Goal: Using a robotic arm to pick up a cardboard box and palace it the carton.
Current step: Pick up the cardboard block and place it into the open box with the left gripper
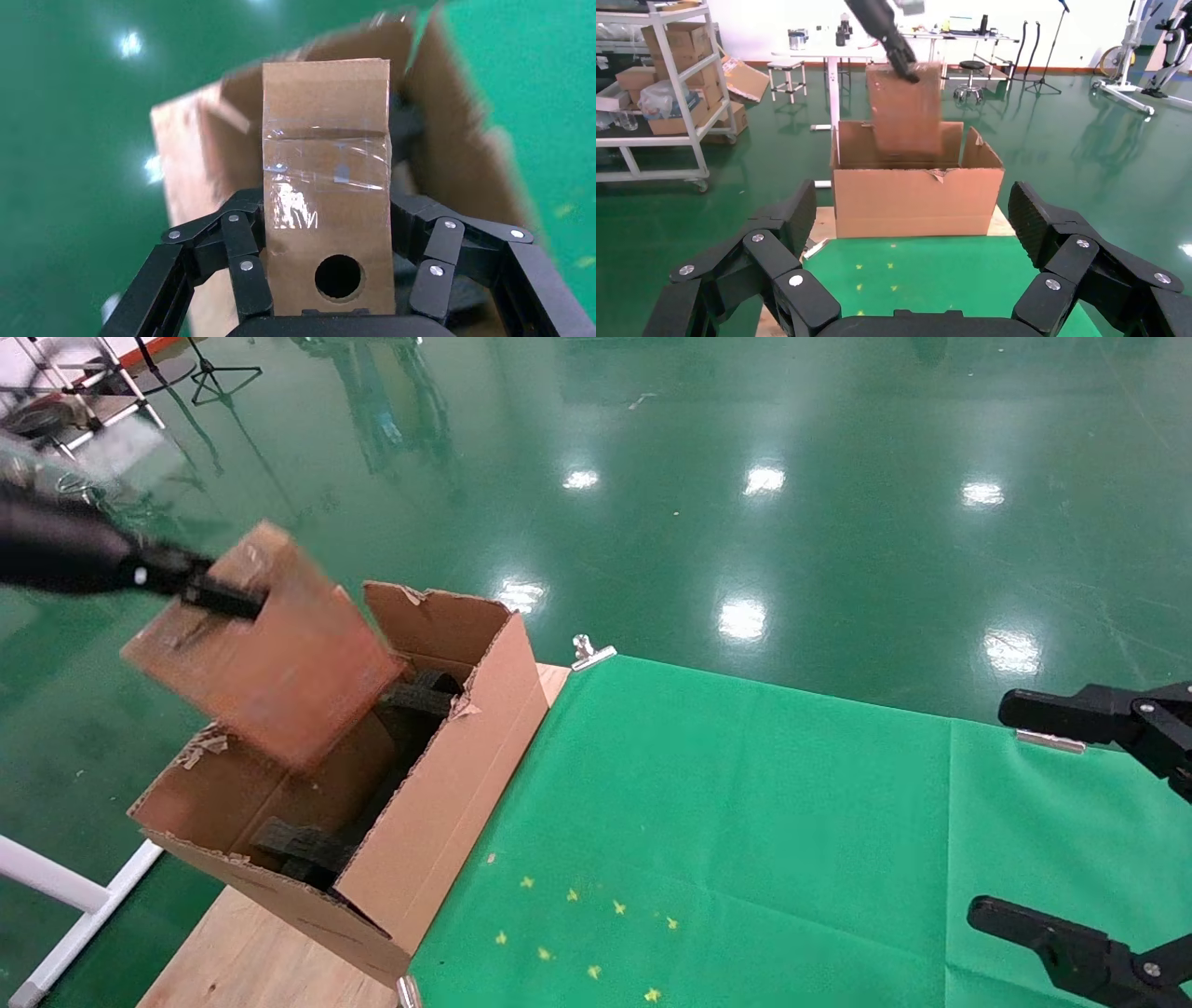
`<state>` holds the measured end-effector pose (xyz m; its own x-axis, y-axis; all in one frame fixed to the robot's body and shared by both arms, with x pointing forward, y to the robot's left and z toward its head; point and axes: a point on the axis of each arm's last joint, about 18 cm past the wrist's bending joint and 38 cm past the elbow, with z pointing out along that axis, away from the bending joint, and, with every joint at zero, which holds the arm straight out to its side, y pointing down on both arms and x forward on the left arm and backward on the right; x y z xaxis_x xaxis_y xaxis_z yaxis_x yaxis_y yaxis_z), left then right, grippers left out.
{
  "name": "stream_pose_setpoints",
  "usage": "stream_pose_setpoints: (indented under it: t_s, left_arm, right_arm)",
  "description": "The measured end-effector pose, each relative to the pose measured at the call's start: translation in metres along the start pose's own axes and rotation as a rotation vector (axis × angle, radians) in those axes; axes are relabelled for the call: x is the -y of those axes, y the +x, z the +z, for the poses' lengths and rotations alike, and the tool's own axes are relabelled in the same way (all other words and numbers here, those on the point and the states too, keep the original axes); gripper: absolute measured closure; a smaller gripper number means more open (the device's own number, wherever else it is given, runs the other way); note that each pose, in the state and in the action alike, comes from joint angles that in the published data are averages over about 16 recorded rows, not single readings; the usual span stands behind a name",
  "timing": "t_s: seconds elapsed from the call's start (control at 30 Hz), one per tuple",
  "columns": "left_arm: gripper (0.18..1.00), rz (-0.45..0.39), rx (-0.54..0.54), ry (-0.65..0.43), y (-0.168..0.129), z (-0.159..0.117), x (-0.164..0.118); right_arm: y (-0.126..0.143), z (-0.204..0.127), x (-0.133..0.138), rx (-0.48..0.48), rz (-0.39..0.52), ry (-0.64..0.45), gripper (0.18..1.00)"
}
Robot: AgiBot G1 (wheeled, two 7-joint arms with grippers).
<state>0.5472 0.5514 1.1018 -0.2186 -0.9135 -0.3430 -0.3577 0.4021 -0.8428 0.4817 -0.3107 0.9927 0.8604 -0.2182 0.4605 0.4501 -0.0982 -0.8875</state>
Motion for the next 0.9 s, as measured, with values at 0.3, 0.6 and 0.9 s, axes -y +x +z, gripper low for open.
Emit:
stream_pose_setpoints:
  t_s: [0.3,0.6,0.9]
  left_arm:
    - [0.850,0.040,0.075,-0.113,-0.013,0.043,-0.032]
    - [0.851,0.012,0.158,-0.187,-0.017,0.078,-0.047]
    - [0.851,-0.038,0.204,-0.239,-0.011,0.110,-0.064]
  right_arm:
    - [0.000,0.000,0.000,0.000,0.000,0.000,0.178]
    - [0.000,0.000,0.000,0.000,0.000,0.000,0.178]
    - [0.000,0.000,0.000,0.000,0.000,0.000,0.178]
